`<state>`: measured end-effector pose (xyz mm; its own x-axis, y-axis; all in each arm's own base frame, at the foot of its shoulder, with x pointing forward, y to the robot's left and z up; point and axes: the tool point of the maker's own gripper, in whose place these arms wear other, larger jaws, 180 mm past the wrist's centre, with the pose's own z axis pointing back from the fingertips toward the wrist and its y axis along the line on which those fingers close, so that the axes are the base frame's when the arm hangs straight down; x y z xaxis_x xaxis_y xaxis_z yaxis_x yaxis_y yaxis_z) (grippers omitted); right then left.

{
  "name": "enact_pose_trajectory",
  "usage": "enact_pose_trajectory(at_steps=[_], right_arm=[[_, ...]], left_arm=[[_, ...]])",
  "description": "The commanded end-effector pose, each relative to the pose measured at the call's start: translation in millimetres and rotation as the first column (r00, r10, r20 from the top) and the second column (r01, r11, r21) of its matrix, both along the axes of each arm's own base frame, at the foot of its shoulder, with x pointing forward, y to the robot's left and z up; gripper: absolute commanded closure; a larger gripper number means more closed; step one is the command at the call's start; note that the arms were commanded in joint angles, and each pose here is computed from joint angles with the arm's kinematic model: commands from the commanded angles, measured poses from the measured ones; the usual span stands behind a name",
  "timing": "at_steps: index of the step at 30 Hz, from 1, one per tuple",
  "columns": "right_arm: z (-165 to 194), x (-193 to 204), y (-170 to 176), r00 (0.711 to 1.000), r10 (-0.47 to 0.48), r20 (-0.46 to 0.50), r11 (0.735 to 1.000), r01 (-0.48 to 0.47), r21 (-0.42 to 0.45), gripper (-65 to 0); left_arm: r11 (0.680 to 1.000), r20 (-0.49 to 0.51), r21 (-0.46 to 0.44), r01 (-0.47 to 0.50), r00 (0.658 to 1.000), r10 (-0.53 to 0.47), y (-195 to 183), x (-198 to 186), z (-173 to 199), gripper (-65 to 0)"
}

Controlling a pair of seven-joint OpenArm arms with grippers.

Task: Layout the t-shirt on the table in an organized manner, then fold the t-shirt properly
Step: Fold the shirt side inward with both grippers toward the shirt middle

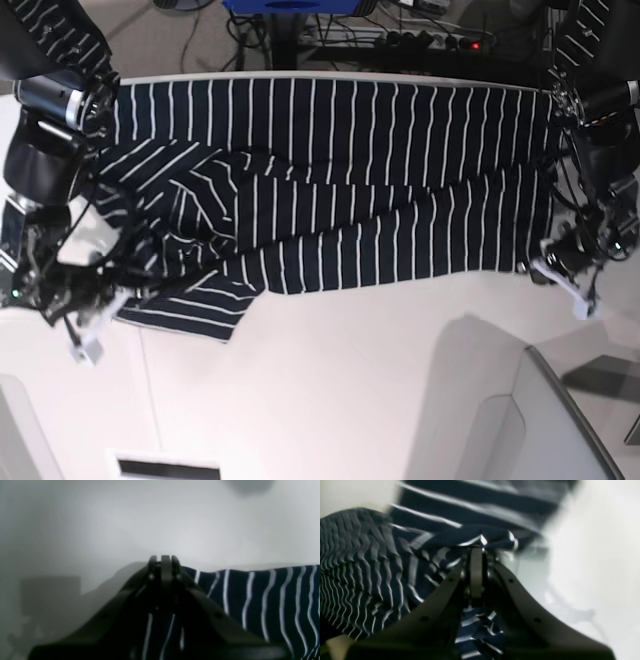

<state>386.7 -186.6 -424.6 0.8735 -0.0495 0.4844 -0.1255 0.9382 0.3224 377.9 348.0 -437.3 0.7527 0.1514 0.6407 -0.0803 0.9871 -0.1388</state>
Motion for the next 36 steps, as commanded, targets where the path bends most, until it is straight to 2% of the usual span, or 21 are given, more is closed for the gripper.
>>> enact_pose_trajectory(at_steps=[1, 8, 15, 25, 30, 36], right_arm=[[18, 15, -10, 0.998, -0.011, 0.057, 1.000, 0.012, -0.016, -0.2], [38, 37, -20, 0.987, -0.034, 0.158, 0.999, 0.039, -0.024, -0.2], [52, 51, -24, 0.970, -0.056, 0.235, 0.998, 0.061, -0.016, -0.2], [64, 60, -27, 0.964, -0.049, 0.262, 0.998, 0.058, -0.030, -0.2], [67, 63, -18, 0.953, 0.109, 0.282, 0.989, -0.075, -0.131, -0.2], [69, 62, -31, 0.951, 0.131, 0.281, 0.981, -0.083, -0.177, -0.2]], left_arm=[[1.000, 0.080, 0.026, -0.005, 0.997, 0.003, 11, 21, 31, 0.0], [0.996, 0.149, 0.083, 0.016, 0.988, -0.028, 15, 38, 64, 0.0], [0.996, 0.190, 0.089, 0.014, 0.981, -0.031, 16, 50, 81, 0.0], [0.992, 0.261, 0.122, 0.015, 0.964, -0.047, 16, 66, 111, 0.0], [0.993, 0.277, 0.121, 0.013, 0.960, -0.046, 16, 71, 118, 0.0], [0.993, 0.278, 0.121, 0.013, 0.959, -0.046, 16, 71, 119, 0.0]])
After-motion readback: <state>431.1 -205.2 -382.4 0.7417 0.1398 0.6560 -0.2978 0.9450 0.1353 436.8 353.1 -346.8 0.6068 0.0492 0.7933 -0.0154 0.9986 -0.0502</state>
